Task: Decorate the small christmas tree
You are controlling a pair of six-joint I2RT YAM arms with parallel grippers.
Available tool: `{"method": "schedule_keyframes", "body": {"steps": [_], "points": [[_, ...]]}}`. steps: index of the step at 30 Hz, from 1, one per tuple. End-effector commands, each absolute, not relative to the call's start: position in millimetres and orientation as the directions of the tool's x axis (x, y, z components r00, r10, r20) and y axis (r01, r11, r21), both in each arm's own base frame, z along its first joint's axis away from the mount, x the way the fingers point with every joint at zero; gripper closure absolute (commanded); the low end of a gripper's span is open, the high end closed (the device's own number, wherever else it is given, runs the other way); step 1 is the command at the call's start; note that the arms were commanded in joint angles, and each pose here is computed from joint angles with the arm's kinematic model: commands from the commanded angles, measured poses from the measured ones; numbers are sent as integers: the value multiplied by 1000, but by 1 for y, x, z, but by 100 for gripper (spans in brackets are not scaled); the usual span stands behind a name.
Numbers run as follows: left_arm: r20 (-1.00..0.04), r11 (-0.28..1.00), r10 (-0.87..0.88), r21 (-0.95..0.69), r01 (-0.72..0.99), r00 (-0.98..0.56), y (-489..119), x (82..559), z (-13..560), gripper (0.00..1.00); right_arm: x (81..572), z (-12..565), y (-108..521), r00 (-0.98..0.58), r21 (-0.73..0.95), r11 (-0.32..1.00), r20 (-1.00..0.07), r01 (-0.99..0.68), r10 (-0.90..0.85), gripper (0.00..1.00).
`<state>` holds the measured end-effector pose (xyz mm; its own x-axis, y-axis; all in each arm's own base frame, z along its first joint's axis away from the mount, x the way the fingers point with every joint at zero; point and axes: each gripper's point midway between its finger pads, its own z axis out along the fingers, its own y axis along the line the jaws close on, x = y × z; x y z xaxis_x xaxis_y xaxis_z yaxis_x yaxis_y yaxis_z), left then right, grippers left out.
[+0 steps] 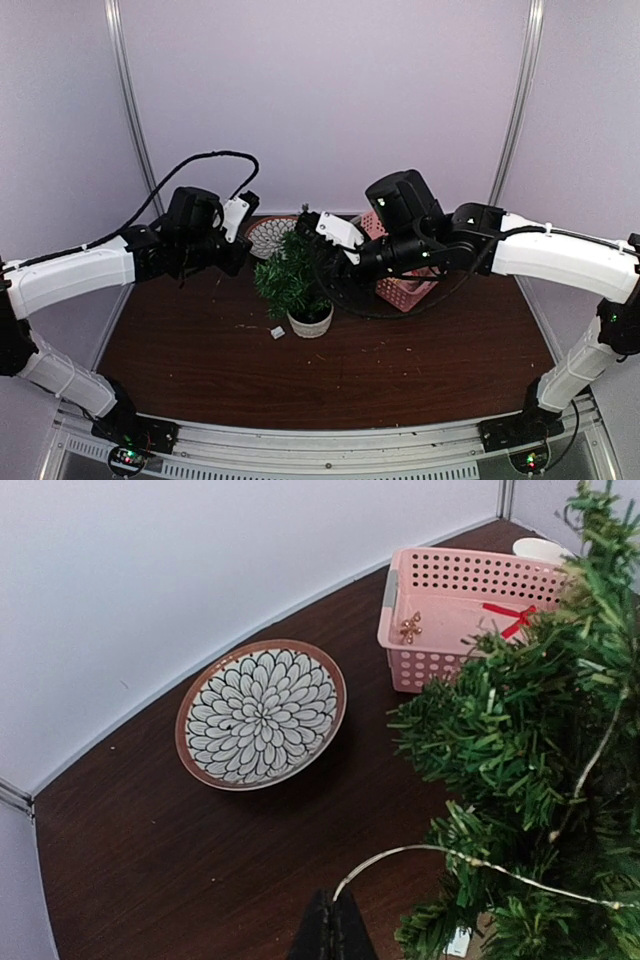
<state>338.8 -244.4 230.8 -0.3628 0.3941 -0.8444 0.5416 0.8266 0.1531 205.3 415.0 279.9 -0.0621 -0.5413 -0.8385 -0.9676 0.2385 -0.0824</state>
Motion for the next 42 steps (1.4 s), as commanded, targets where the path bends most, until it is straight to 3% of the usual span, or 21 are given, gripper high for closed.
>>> {"method": "schedule_keyframes", "body": {"steps": [1,14,21,29,32,38,42], "points": [[-854,807,365,91,584,-371,-263,349,225,100,205,285,417,-73,-68,240,-845,-968,-530,53],[-828,797,364,40,602,-427,-270,357,191,98,212,260,422,-102,-56,254,-816,-965,-569,59],[-853,795,321,7,606,-412,-261,344,212,67,217,252,423,-113,-61,272,-807,-960,-579,61],[-871,822,258,-31,569,-419,-241,326,227,42,220,249,424,-119,-63,281,-803,-958,-584,63],[-870,846,226,-48,532,-438,-227,324,227,39,221,248,425,-120,-62,281,-801,-958,-586,64],[-865,856,222,-48,515,-449,-223,332,224,49,217,256,430,-116,-45,262,-818,-964,-564,63],[-867,843,226,-55,535,-444,-233,342,222,69,216,266,431,-109,-42,256,-830,-966,-547,63]]}}
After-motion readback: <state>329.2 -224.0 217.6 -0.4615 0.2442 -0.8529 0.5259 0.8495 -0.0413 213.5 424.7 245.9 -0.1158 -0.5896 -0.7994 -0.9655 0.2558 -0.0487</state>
